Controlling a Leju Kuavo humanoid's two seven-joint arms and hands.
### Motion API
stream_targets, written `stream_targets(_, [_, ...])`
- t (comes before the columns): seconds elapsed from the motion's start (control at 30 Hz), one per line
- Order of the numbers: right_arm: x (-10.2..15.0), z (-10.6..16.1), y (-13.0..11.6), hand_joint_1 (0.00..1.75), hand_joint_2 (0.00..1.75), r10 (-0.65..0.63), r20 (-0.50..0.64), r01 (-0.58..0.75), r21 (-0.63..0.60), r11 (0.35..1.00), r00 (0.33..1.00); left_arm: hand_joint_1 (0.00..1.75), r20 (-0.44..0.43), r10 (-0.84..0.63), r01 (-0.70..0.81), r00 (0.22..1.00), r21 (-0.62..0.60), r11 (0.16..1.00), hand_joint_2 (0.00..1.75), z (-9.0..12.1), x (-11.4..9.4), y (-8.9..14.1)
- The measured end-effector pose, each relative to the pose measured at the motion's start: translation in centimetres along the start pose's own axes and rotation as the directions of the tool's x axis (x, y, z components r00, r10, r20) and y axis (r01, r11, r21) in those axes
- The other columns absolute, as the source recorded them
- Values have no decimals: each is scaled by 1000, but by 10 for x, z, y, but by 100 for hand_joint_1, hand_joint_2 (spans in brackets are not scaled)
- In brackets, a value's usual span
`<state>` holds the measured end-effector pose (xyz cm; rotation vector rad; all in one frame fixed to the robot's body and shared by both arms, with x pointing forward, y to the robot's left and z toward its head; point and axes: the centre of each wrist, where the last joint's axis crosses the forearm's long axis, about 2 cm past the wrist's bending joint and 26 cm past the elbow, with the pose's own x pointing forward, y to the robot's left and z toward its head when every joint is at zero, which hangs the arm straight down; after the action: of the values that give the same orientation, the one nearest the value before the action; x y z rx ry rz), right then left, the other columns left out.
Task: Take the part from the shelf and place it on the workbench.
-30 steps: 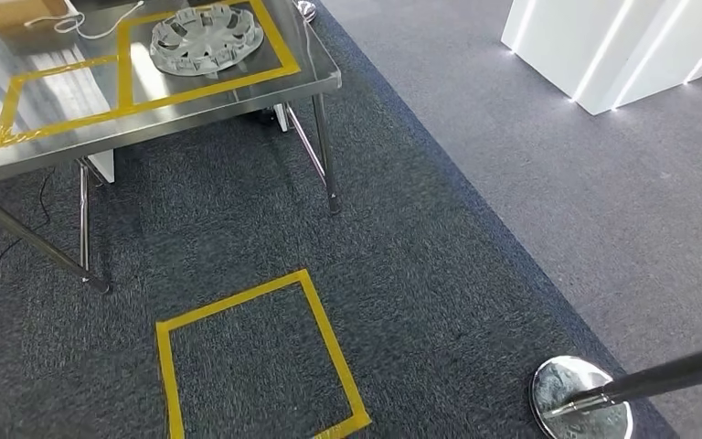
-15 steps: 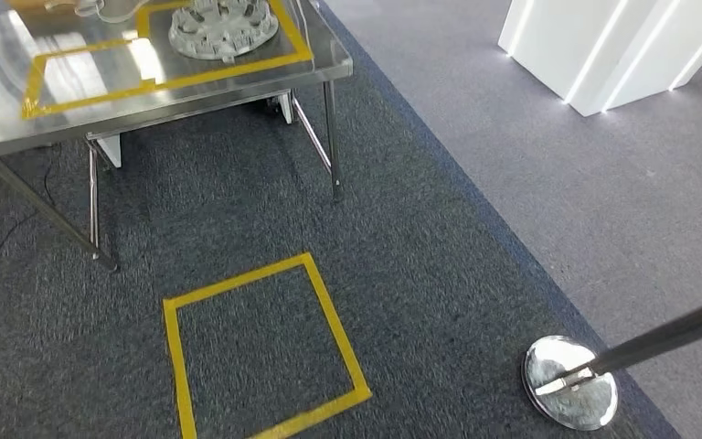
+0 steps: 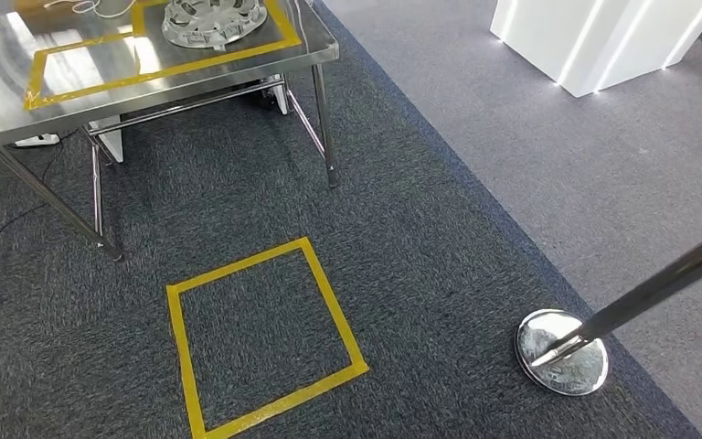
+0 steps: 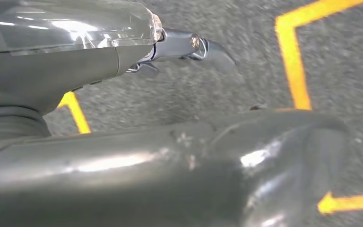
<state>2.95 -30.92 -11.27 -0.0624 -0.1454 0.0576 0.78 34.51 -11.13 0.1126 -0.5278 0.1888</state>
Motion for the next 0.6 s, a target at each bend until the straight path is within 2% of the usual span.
stream_targets(0.47, [-1,0,9,0,0,-42,-3,42,26,999,999,0,2,-15,16,1000,-12,1000,0,-2,3,-2])
stream_targets(0.6, [-2,0,9,0,175,-65,-19,66,33,997,998,0,-38,-12,12,999,1,1000,175,-1,3,-2])
